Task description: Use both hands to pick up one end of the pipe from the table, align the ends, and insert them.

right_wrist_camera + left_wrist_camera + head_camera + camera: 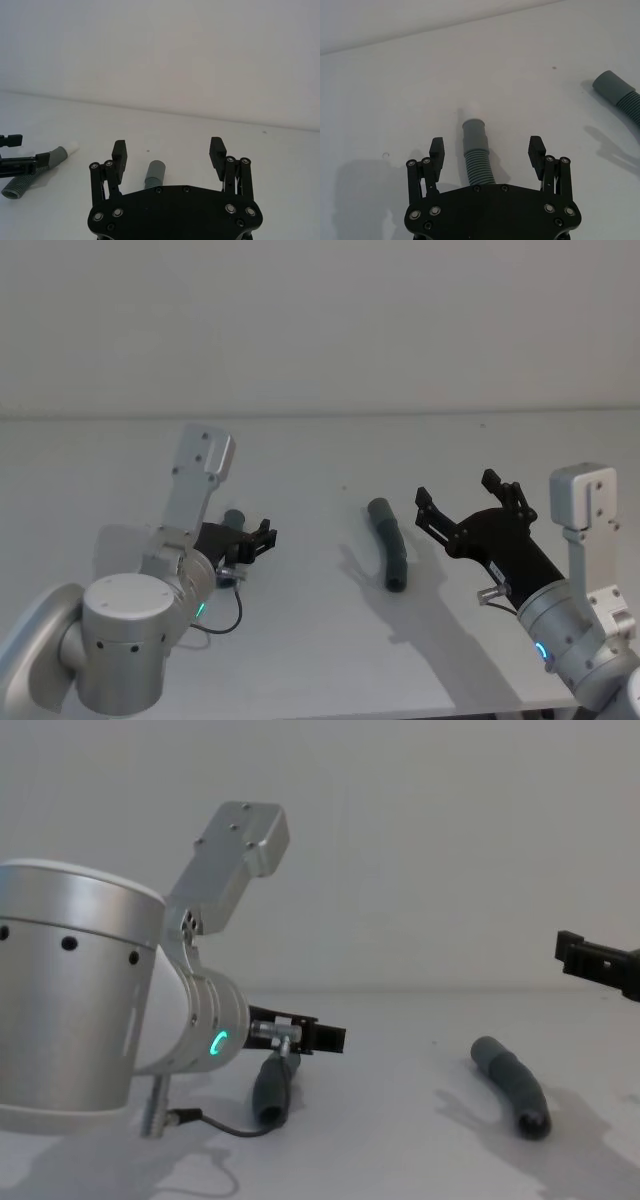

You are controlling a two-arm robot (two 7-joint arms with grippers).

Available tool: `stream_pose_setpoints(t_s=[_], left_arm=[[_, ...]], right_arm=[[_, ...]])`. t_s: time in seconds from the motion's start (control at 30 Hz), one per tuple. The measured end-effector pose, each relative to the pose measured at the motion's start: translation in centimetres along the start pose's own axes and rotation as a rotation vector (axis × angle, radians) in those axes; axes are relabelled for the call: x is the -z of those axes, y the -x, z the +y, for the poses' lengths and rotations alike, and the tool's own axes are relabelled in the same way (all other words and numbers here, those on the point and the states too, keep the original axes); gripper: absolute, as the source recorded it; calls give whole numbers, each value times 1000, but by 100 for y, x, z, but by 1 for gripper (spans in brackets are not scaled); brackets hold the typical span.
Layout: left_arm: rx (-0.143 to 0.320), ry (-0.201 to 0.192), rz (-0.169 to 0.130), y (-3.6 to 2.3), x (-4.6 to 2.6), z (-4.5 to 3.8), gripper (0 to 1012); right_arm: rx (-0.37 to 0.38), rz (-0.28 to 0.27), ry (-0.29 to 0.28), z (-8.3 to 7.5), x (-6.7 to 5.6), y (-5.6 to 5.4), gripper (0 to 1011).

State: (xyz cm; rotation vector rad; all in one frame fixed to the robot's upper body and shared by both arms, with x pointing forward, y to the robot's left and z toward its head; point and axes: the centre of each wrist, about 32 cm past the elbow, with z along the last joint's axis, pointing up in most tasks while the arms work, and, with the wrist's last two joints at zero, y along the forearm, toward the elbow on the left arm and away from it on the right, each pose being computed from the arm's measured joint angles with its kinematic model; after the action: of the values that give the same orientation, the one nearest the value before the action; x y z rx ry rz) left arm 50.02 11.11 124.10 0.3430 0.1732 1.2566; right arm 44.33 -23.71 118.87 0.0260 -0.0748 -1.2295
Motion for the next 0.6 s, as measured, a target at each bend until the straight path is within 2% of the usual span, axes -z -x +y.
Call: stream_pose_setpoints(t_s=[0.6], left_arm=[[-26, -27, 42, 13, 10, -92, 1001]], right_arm=[[0, 0, 0, 0, 0, 0, 1004]])
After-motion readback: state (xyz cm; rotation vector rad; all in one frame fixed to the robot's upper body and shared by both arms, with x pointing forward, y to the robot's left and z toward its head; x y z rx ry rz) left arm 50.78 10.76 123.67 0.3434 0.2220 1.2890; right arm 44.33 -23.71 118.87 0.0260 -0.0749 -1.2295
